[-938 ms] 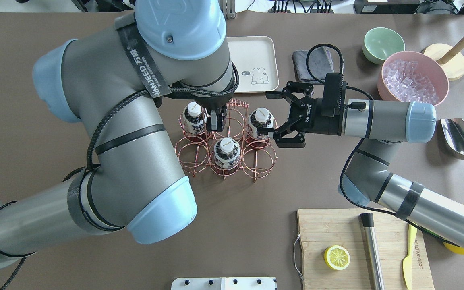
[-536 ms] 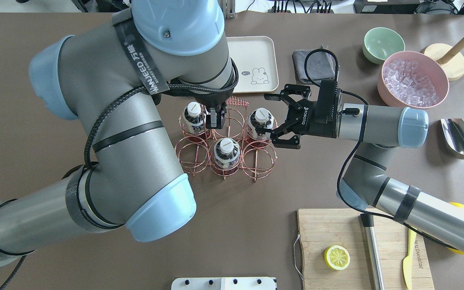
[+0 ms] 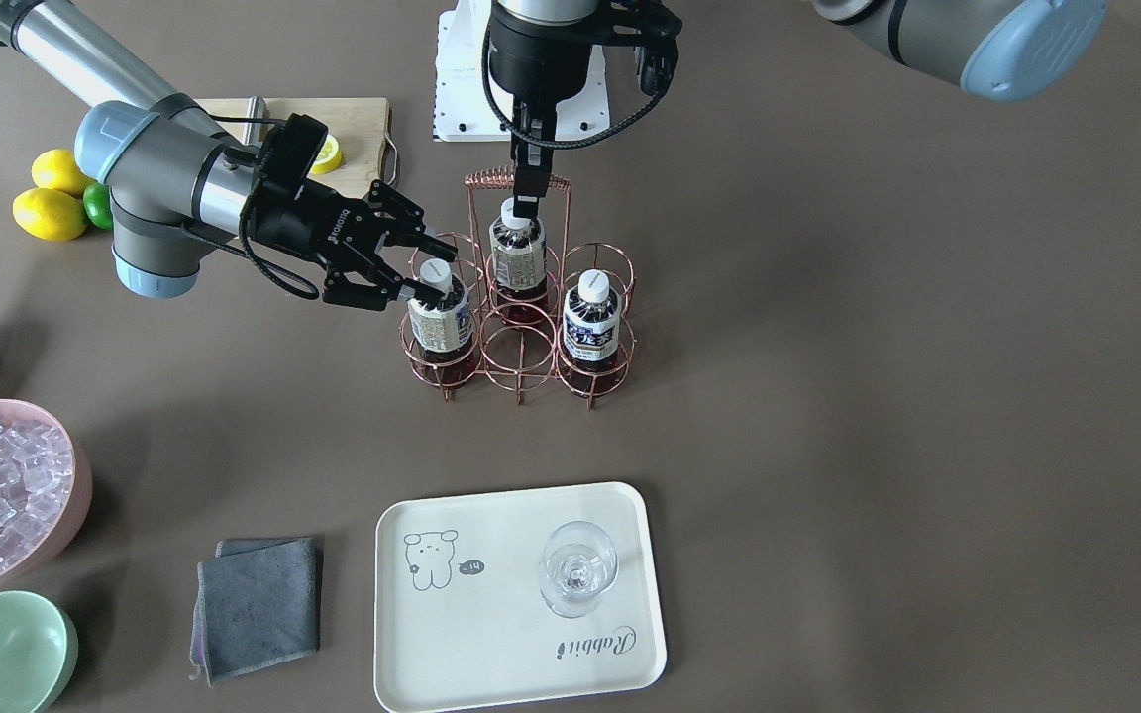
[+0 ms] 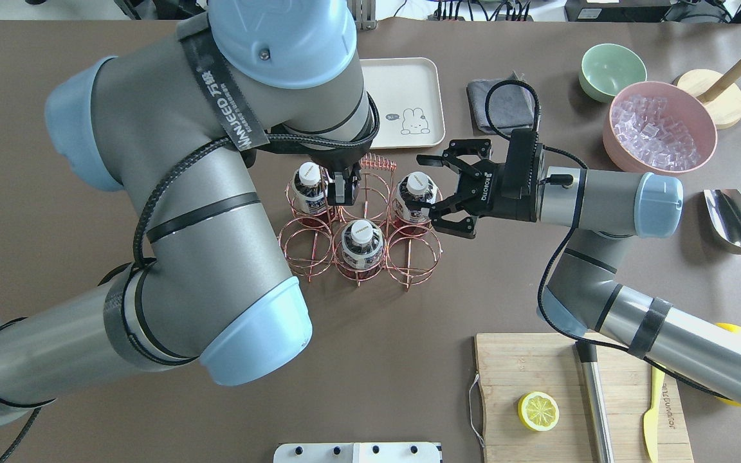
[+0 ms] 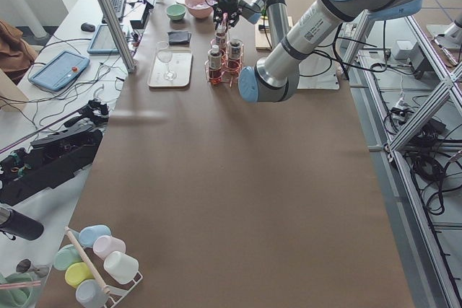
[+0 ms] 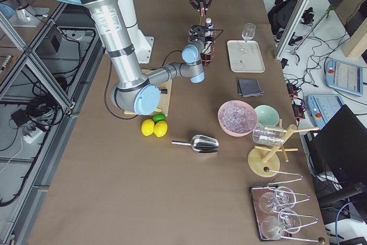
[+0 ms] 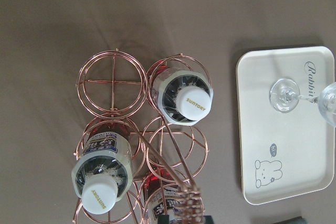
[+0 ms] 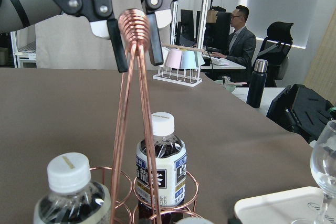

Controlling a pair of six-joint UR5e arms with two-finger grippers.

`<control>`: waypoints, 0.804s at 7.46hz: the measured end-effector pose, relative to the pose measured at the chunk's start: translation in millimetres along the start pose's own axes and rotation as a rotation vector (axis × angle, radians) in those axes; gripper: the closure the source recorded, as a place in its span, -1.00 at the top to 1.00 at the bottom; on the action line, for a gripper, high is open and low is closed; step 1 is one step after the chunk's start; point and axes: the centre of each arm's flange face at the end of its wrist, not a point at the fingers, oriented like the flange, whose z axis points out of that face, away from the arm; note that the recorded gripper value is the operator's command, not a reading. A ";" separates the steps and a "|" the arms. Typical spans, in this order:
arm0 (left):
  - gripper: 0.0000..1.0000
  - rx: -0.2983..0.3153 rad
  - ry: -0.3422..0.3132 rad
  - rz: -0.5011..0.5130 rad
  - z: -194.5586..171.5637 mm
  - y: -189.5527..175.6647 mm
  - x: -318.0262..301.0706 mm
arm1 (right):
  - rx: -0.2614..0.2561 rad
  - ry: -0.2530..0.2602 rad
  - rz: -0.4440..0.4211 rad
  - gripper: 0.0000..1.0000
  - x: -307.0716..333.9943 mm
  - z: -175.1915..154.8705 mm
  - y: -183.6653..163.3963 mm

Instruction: Take tea from basket to plate

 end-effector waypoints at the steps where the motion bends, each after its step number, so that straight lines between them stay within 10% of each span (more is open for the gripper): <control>1: -1.00 0.001 0.000 0.000 0.4 -0.3 0.0 | 0.000 0.000 0.000 -0.40 -0.1 0.1 0.1; 3: -1.00 0.002 -0.001 -0.002 0.7 -0.5 0.0 | -0.002 0.001 0.001 -1.00 0.0 -0.2 0.8; 6: -1.00 0.002 -0.001 -0.002 0.4 -0.3 0.0 | -0.006 0.006 0.003 -1.00 -0.1 -2.1 4.0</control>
